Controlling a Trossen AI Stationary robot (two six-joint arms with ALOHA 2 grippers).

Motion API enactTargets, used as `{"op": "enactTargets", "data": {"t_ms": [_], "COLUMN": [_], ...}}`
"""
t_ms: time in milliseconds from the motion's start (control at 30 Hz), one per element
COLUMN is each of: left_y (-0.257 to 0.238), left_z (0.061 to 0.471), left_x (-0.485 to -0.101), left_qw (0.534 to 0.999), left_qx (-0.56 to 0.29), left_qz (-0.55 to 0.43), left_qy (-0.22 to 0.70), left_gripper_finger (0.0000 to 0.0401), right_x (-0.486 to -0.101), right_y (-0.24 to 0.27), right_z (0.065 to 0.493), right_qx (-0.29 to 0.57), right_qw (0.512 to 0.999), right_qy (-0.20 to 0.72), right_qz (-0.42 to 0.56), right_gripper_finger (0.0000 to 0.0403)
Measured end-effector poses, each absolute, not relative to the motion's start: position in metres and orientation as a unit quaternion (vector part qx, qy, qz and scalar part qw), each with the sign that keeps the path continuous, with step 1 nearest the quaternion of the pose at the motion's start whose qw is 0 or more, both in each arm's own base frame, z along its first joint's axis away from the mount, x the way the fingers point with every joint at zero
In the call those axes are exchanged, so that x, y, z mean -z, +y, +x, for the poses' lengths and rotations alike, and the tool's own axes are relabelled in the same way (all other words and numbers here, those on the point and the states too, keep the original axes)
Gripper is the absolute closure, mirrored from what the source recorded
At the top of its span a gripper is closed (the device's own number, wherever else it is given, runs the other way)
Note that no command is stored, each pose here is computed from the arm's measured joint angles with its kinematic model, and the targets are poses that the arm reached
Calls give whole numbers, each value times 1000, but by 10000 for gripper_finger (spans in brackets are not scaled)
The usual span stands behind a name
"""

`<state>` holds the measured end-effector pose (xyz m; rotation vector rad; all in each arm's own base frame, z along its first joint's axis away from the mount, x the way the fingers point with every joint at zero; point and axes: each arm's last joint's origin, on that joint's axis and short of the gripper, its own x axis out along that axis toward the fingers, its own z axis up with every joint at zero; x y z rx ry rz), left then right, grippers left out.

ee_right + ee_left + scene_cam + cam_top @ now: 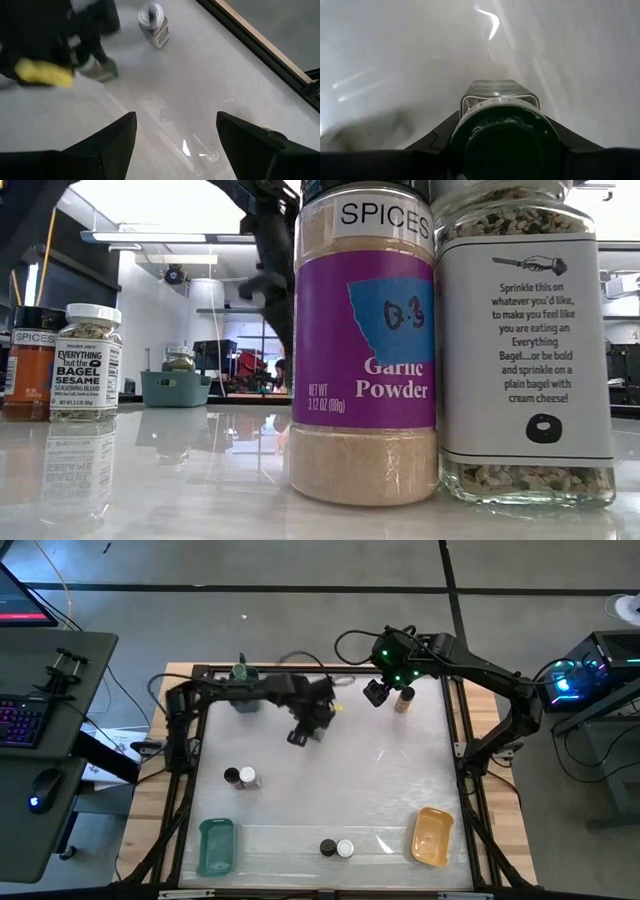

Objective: Sort spices by type
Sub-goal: Put the green seasoning bottle into the blue bin

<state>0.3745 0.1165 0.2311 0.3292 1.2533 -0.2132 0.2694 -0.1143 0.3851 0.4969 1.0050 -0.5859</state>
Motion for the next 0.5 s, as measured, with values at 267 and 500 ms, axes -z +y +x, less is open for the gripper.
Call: {"op": "enactTargets", "data": {"t_ms": [267,500], "left_y": [165,193], "left_z": [294,233], "left_x": [-307,-350], "left_qw": [820,824], "left_qx": [-77,-235], "left_qz": [-14,-121], "left_qy": [567,502], "left_gripper_finger": [238,238], "right_x": [-385,-386], "right_y": [-115,-116], "right_z": [270,271], "right_qx": [271,266], "right_qw": [810,815], "right_qy": [467,467], "right_qz": [226,216], "right_gripper_finger": [132,132]}}
